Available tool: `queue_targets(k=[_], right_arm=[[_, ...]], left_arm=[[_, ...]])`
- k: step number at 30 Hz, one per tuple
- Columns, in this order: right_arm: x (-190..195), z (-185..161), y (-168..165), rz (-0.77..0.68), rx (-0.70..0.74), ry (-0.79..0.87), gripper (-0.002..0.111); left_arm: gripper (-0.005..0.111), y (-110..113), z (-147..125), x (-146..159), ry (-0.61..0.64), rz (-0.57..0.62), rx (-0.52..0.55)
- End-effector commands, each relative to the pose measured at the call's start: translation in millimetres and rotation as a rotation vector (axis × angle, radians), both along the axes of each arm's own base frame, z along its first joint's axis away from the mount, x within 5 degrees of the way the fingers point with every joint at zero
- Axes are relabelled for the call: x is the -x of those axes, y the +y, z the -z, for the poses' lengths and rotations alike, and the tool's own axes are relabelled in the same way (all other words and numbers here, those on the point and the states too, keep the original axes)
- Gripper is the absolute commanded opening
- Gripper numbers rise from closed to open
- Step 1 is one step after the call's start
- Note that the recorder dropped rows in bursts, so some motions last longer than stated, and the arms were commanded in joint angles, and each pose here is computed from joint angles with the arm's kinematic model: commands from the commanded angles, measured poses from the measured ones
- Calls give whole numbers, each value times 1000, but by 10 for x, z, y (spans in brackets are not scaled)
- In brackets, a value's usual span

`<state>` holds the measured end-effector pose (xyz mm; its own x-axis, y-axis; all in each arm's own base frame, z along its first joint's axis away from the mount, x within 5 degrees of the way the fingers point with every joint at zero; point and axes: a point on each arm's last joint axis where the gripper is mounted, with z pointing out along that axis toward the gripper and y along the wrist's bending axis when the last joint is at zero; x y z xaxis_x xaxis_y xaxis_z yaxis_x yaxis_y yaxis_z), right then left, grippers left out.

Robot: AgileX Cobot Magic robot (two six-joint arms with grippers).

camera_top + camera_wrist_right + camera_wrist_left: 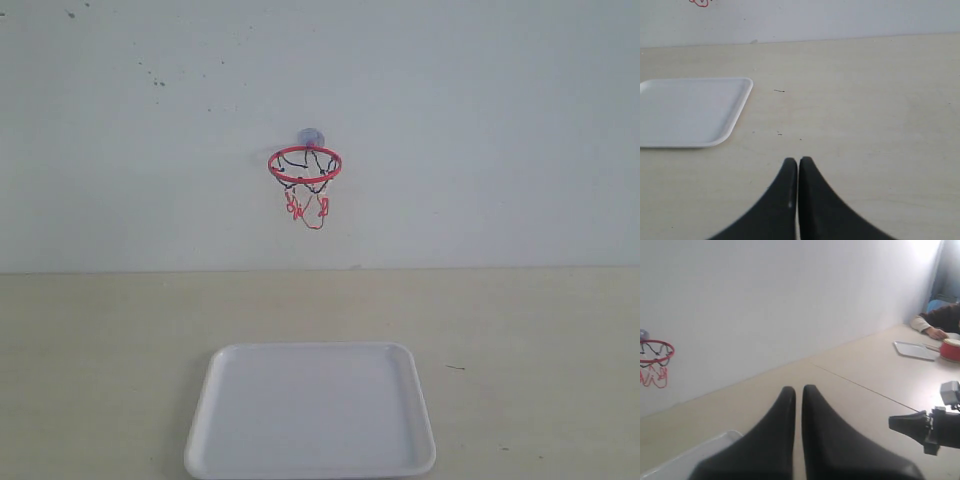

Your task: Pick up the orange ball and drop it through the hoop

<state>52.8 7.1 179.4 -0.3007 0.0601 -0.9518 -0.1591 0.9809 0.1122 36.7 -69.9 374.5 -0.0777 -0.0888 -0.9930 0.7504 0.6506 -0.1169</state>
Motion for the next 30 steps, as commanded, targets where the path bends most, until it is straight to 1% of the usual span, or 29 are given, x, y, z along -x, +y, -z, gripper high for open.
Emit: queue_targets(k=[1, 10, 13, 15, 17, 18, 19, 20, 22, 23, 24, 25, 28, 29, 30], right_arm=[[1, -7, -2, -1, 5, -10, 0], [1, -7, -2, -1, 5, -10, 0], [1, -7, -2, -1, 5, -10, 0], [1, -7, -2, -1, 5, -10, 0], [1, -7, -2, -1, 5, -10, 0], [1, -7, -2, -1, 5, -10, 0], [1, -7, -2, -1, 5, -10, 0], [1, -7, -2, -1, 5, -10, 0], [1, -7, -2, -1, 5, -10, 0], [1, -7, -2, -1, 5, -10, 0], [1, -7, -2, -1, 5, -10, 0], [1, -7, -2, -1, 5, -10, 0], [1, -7, -2, -1, 5, -10, 0], [1, -7, -2, -1, 5, -10, 0], [1, -7, -2, -1, 5, -10, 0]], left_arm=[[4, 31, -12, -23, -26, -52, 10], [4, 42, -20, -33, -31, -70, 16], [4, 42, -20, -46, -22, -64, 75], [4, 57, -28, -59, -27, -85, 82], [4, 105, -54, -98, -45, -152, 107], [4, 134, -58, -115, -58, -200, 103], [4, 153, -43, -120, -69, -235, 70], [4, 181, 12, -121, -79, -293, -29], [4, 221, 95, -103, -60, -362, -86], [4, 261, 163, -114, -46, -419, -88], [4, 343, 298, -143, -15, -524, -49], [4, 409, 416, -164, 8, -601, 6], [4, 532, 712, -189, 50, -737, 103], [4, 576, 901, -211, 70, -784, 92], [4, 594, 1037, -215, 83, -805, 62]])
